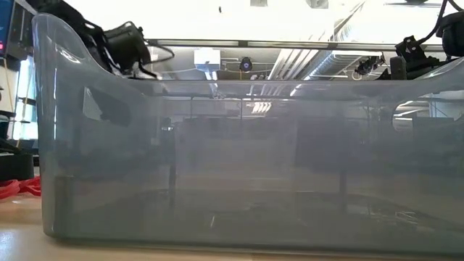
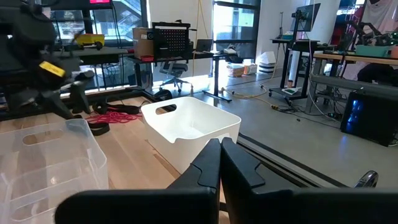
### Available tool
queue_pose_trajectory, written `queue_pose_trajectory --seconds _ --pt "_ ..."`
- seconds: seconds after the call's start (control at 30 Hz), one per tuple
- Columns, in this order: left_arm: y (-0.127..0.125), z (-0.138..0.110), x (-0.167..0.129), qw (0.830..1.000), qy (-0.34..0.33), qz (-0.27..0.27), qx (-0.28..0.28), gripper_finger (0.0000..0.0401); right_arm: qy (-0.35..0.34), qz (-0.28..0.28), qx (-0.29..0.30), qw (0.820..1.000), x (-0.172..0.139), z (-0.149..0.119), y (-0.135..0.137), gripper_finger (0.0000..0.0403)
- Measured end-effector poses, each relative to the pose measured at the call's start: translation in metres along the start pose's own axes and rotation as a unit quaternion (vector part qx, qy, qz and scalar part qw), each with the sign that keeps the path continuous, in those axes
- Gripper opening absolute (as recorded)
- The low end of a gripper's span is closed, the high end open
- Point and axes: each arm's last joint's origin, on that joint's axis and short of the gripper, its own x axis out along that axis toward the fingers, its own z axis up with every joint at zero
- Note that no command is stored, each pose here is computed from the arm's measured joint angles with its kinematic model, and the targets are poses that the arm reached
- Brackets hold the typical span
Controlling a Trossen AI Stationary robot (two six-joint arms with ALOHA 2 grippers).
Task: Sort rubber bands into baskets
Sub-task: Put the black rubber band into the white bin
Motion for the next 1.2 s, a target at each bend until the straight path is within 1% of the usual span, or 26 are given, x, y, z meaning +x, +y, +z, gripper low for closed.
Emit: queue_pose_trajectory --seconds 0.07,0.13,0.3,0.4,0.57,0.63,0.73,0.93,1.0,1.03,1.2 --pt "0.002 -0.001 0.006 1.0 0.016 0.0 -0.021 0.0211 0.0 0.0 0.0 1.0 0.0 0.0 0.0 0.0" --pt "0.002 -0.002 0.012 0.999 0.03 0.006 -0.025 0.0217 0.0 0.0 0.0 1.0 0.0 0.0 0.0 0.0" --pt "0.003 -0.008 0.026 0.997 0.06 0.047 0.004 0.0221 0.0 0.0 0.0 1.0 0.0 0.0 0.0 0.0" --pt "0.002 -0.009 0.031 0.996 0.068 0.052 0.023 0.0221 0.0 0.0 0.0 1.0 0.0 0.0 0.0 0.0" --pt "0.001 -0.01 0.033 0.996 0.074 0.044 0.026 0.0212 0.0 0.0 0.0 1.0 0.0 0.0 0.0 0.0" --pt "0.001 -0.01 0.032 0.996 0.073 0.039 0.027 0.0198 0.0 0.0 0.0 1.0 0.0 0.0 0.0 0.0" --pt "0.001 -0.009 0.032 0.996 0.07 0.031 0.046 0.0162 0.0 0.0 0.0 1.0 0.0 0.0 0.0 0.0" --pt "-0.001 -0.005 0.032 0.996 0.053 0.014 0.072 0.006 0.0 0.0 0.0 1.0 0.0 0.0 0.0 0.0" --pt "-0.002 0.003 0.032 0.996 0.045 0.015 0.081 0.0024 0.0 0.0 0.0 1.0 0.0 0.0 0.0 0.0" --pt "-0.003 0.009 0.03 0.996 0.037 0.015 0.081 0.0012 0.0 0.0 0.0 1.0 0.0 0.0 0.0 0.0" --pt "-0.007 0.041 0.017 0.996 0.005 0.01 0.09 0.0005 0.0 0.0 0.0 1.0 0.0 0.0 0.0 0.0"
